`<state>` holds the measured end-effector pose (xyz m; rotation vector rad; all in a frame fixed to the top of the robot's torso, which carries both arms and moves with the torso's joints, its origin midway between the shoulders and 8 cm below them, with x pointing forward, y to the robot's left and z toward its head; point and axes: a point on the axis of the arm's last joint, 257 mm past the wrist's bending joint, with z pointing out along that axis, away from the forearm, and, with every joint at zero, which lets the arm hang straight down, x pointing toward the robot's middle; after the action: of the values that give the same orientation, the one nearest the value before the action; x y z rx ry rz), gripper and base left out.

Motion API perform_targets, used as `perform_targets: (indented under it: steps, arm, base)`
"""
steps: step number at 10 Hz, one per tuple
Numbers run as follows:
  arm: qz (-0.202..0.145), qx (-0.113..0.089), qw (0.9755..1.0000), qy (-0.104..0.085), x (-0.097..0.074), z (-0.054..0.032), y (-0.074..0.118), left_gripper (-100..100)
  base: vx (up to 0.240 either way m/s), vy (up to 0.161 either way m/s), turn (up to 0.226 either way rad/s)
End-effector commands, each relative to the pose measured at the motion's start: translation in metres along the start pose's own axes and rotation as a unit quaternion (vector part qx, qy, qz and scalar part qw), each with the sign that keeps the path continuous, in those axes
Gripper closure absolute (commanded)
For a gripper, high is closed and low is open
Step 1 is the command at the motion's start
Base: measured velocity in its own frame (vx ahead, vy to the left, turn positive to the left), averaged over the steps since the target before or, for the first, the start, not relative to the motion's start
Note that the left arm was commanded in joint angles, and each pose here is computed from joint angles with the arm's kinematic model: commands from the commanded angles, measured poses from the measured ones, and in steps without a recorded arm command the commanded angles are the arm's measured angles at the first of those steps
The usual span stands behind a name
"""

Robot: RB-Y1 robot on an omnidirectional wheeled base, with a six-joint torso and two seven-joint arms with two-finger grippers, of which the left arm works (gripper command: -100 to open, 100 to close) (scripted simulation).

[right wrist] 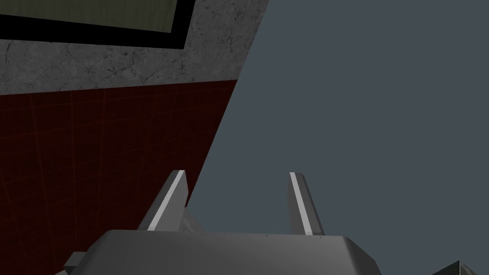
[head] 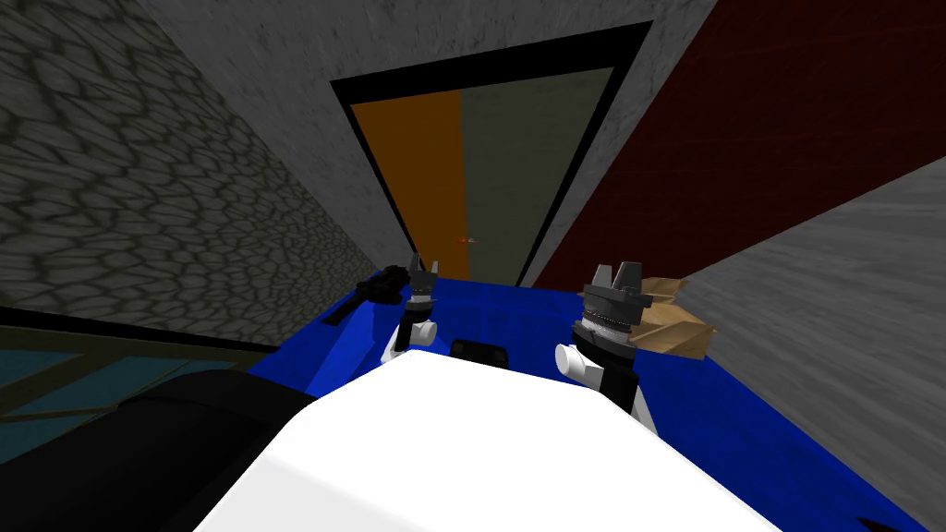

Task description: Pull the door open

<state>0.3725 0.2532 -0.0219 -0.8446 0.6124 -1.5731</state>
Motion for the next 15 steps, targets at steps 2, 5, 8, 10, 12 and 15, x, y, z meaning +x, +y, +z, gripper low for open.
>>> perform_targets:
  steps: [2, 5, 8, 10, 12, 15]
  arm:
    - [-0.009, -0.016, 0.9998, 0.006, 0.001, -0.0040, 0.023, -100]
    - [-0.017, -0.033, 0.9992, 0.012, 0.002, -0.0090, 0.045, -100]
    - [-0.022, -0.047, 0.9985, 0.016, 0.003, -0.0135, 0.063, -100]
    - [-0.026, -0.058, 0.9978, 0.018, 0.003, -0.0172, 0.076, -100]
    - [-0.030, -0.068, 0.9970, 0.021, 0.003, -0.0212, 0.089, -100]
    - [-0.034, -0.085, 0.9955, 0.024, 0.002, -0.0280, 0.109, -100]
  base:
    - [0.161, 0.005, -0.004]
    - [0.138, 0.001, 0.000]
    - [0.102, 0.006, 0.000]
    - [0.097, 0.007, 0.004]
    - [0.108, 0.005, 0.000]
    - [0.094, 0.006, 0.003]
